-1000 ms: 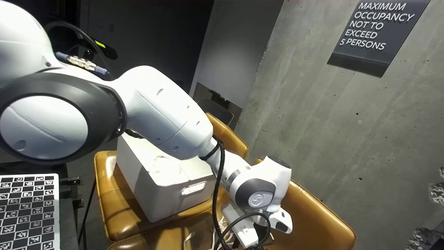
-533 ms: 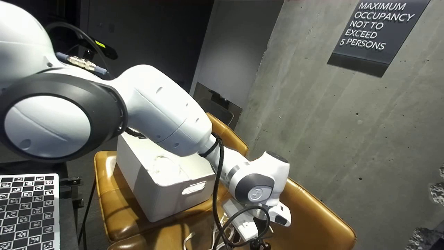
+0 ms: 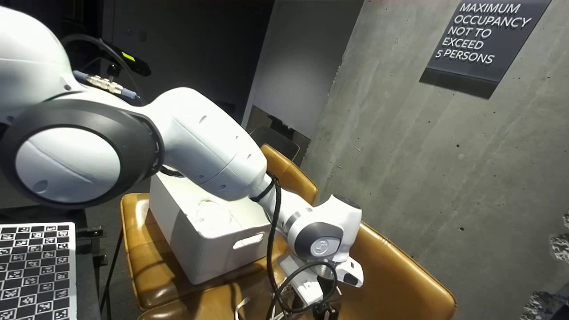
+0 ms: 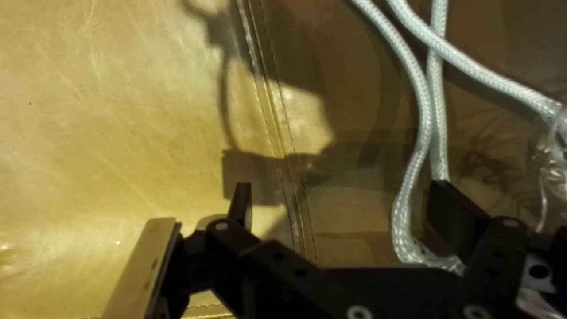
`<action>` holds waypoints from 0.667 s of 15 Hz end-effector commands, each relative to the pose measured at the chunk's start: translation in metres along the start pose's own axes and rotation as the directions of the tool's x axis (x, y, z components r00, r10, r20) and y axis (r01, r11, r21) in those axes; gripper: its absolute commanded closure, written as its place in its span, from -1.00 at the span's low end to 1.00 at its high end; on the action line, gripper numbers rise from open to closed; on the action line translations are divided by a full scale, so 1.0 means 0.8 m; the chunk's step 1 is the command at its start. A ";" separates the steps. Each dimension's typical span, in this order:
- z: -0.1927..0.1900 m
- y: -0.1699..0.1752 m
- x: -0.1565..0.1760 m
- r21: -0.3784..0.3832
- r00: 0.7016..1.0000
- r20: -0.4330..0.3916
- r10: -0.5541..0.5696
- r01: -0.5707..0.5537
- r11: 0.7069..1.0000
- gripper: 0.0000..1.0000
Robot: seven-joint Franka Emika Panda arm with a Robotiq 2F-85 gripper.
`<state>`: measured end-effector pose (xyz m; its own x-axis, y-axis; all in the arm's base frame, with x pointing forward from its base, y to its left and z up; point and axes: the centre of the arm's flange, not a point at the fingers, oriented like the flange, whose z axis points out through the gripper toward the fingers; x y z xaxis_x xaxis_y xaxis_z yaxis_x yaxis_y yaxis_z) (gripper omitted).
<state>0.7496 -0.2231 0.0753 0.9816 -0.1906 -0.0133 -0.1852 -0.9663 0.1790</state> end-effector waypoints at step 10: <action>0.023 0.018 0.014 -0.034 0.999 0.014 0.030 -0.030 0.999 0.13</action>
<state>0.7437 -0.2323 0.0620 0.9787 -0.2041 -0.0238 -0.1962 -0.9625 0.1876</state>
